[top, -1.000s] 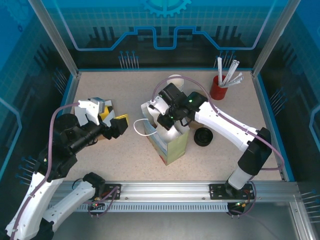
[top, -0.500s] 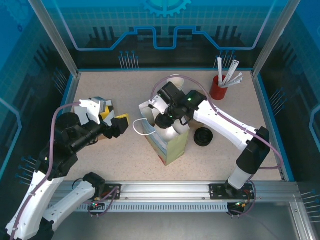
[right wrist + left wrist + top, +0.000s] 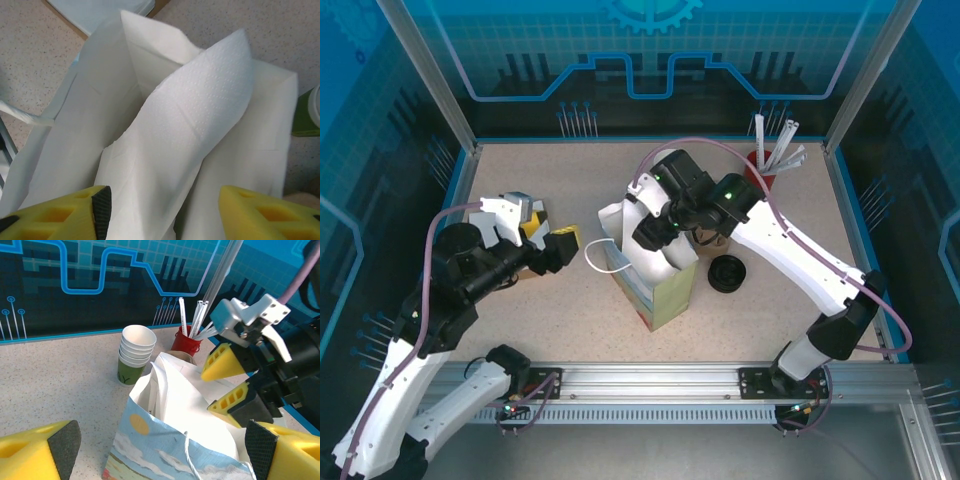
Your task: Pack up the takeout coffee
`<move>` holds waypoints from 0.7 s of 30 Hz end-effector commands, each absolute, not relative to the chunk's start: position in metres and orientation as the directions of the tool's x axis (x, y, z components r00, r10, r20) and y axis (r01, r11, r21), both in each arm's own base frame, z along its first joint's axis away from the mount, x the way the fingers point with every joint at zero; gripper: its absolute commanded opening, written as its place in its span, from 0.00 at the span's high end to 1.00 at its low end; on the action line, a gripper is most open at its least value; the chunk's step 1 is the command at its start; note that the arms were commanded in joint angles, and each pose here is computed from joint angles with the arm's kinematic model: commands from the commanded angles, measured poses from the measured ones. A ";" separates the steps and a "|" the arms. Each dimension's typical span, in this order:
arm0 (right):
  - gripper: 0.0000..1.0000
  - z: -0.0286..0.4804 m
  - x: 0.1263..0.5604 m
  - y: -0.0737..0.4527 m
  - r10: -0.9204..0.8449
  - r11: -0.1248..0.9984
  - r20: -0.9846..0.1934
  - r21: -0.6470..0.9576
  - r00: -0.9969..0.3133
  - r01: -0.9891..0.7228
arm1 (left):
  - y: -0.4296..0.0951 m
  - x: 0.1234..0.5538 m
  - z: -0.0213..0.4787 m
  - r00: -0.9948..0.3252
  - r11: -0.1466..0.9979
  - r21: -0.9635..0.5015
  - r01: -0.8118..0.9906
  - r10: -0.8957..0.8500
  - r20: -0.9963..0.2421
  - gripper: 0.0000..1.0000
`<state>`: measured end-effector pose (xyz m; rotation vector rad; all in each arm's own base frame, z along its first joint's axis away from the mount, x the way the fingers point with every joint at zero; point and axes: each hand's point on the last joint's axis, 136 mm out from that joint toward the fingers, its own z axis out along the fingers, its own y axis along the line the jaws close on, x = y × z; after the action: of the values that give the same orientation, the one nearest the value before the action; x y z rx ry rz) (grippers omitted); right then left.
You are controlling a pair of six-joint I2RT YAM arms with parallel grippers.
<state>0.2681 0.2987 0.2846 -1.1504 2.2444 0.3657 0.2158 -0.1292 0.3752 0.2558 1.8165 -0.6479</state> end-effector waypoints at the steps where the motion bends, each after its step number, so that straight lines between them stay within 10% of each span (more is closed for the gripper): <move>1: 0.39 0.294 0.262 0.296 -0.640 0.600 -0.616 -0.027 -0.459 -0.800 | -0.124 0.216 0.379 -0.339 0.837 -0.321 0.444 -0.175 -0.924 0.12; 13: 0.47 0.266 0.281 0.319 -0.603 0.655 -0.581 0.031 -0.547 -0.755 | -0.123 0.219 0.375 -0.351 0.842 -0.326 0.430 -0.177 -0.920 0.12; 21: 0.94 0.259 0.279 0.319 -0.632 0.646 -0.547 0.020 -0.549 -0.763 | -0.121 0.218 0.372 -0.354 0.848 -0.319 0.424 -0.169 -0.920 0.12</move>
<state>0.2858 0.3169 0.2490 -1.0726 2.3801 0.3510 0.2191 -0.1236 0.3739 0.2078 1.8260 -0.6295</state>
